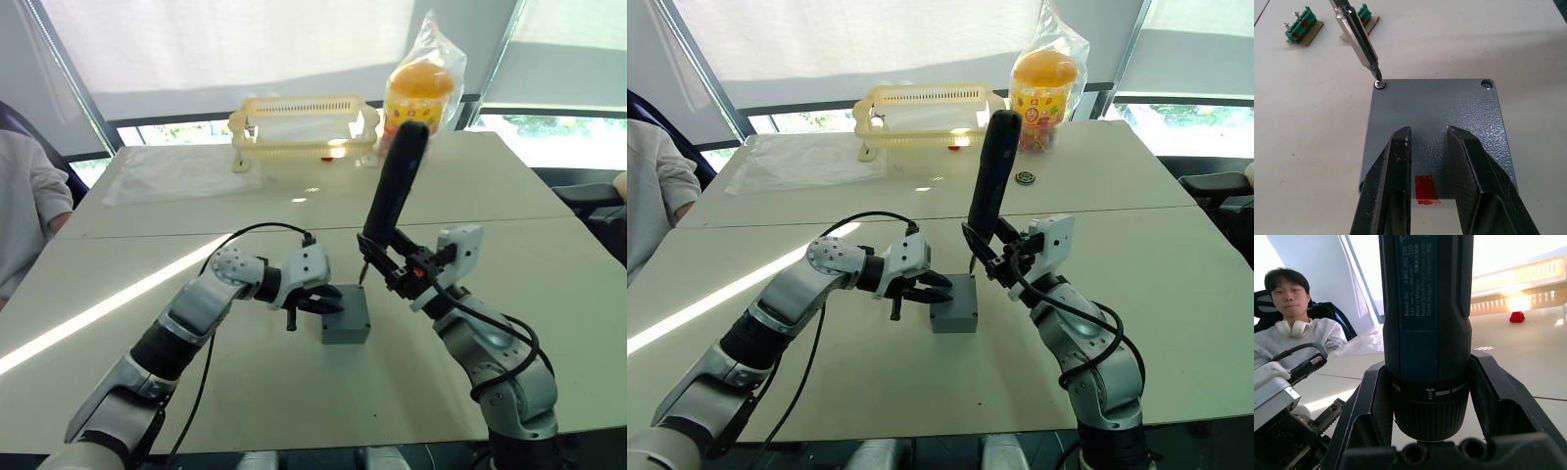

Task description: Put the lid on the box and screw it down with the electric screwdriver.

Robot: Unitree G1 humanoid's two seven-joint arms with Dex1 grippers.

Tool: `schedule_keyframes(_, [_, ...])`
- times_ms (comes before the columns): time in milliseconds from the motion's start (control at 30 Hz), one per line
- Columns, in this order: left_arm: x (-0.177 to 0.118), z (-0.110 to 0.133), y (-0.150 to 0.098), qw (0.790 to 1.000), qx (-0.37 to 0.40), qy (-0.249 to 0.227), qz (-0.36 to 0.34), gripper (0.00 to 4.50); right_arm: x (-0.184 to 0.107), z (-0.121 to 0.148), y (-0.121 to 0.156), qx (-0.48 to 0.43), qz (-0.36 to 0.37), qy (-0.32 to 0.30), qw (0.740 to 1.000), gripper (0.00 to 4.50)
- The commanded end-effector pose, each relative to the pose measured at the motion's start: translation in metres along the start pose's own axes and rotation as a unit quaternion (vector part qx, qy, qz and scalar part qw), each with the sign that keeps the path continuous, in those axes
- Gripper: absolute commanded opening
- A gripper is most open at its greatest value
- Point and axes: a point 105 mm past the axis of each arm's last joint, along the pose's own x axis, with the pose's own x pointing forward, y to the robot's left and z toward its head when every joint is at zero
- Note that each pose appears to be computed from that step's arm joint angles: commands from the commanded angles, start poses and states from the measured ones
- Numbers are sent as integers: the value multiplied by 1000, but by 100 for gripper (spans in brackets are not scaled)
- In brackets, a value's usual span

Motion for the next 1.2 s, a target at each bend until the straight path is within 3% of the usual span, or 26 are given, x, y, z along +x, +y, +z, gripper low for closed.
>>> schedule_keyframes(33, [2,-11,-3,1000,-11,20,-2,113,1,20,7,-22,16,-42,999,178])
schedule_keyframes(800, [1,-11,-3,1000,-9,19,0,113,0,4,1,-34,5,-26,999,178])
schedule_keyframes(1200, [1,-12,-3,1000,-10,21,0,113,0,20,6,-17,16,-51,998,178])
